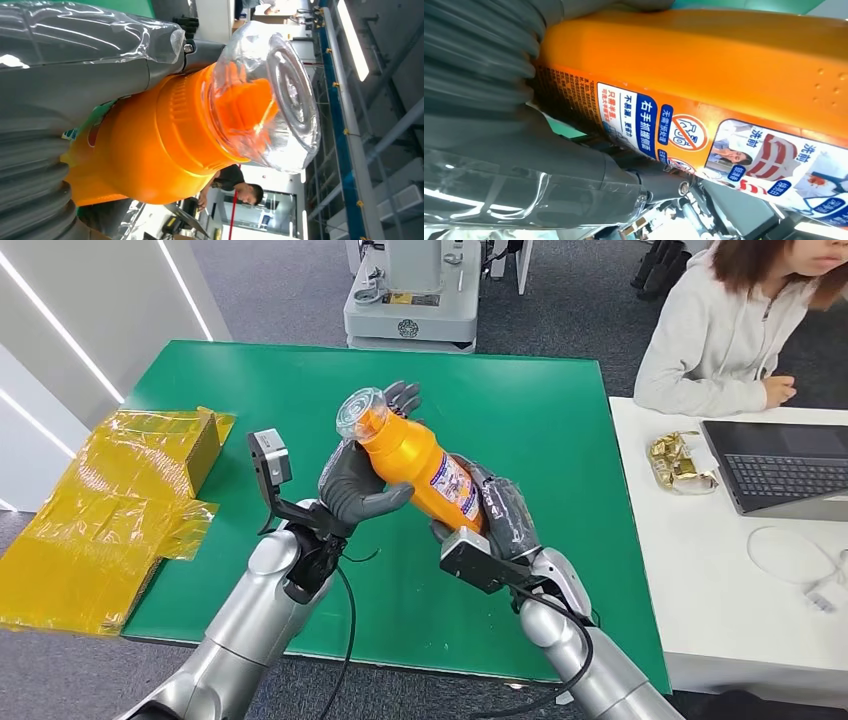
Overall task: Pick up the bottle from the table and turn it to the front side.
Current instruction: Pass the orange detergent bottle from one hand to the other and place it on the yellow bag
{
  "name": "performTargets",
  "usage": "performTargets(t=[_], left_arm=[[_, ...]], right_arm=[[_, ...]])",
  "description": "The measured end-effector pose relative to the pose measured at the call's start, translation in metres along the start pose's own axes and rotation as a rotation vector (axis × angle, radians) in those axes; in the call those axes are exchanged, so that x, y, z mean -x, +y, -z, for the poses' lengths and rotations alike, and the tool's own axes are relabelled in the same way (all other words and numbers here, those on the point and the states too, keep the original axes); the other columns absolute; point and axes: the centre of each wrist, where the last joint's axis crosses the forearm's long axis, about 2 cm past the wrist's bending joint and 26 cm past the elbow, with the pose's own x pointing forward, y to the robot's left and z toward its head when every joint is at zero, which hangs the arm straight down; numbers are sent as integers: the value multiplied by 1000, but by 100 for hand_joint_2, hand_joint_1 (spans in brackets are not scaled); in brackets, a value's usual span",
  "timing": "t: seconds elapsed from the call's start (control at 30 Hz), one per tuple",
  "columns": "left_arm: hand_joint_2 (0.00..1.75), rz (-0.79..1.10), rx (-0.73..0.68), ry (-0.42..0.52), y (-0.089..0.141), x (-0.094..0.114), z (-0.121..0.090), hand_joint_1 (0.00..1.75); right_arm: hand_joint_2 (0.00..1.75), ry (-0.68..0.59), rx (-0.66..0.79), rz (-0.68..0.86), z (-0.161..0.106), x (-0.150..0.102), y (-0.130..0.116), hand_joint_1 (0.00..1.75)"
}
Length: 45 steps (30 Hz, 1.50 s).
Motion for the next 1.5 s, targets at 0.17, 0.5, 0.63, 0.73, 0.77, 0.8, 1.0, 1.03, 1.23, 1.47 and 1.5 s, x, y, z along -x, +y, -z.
performTargets(t=[0.17,0.5,0.63,0.73,0.77,0.8,1.0,1.03,1.23,1.47,1.5], left_arm=[[175,-8,-6,-8,-2,0,3,175],[175,27,-26,-24,-6,0,10,175],[175,32,-35,-26,-6,0,11,175],[175,37,-41,-24,-7,0,11,175],[175,39,-41,-23,-7,0,11,175],[175,42,-41,-23,-7,1,11,175],[175,363,-118,-8,1,1,8,175],[175,446,-135,-9,5,-1,7,175],[175,971,-223,-23,40,-21,-2,175],[175,1381,-251,-27,82,-50,-11,175],[175,1414,-251,-23,86,-53,-12,175]], right_arm=[[175,0,1,16,5,-5,6,168],[175,-2,-7,46,9,-10,14,160],[175,0,-12,51,10,-11,16,145],[175,4,-16,56,10,-11,17,79],[175,5,-17,57,10,-11,17,43],[175,6,-19,59,10,-11,17,7],[175,-2,-29,107,11,-15,19,0],[175,-3,-28,118,9,-16,19,0],[175,-18,5,176,-12,-16,18,0],[175,-65,51,194,-45,-17,4,0],[175,-70,58,193,-49,-17,1,0]])
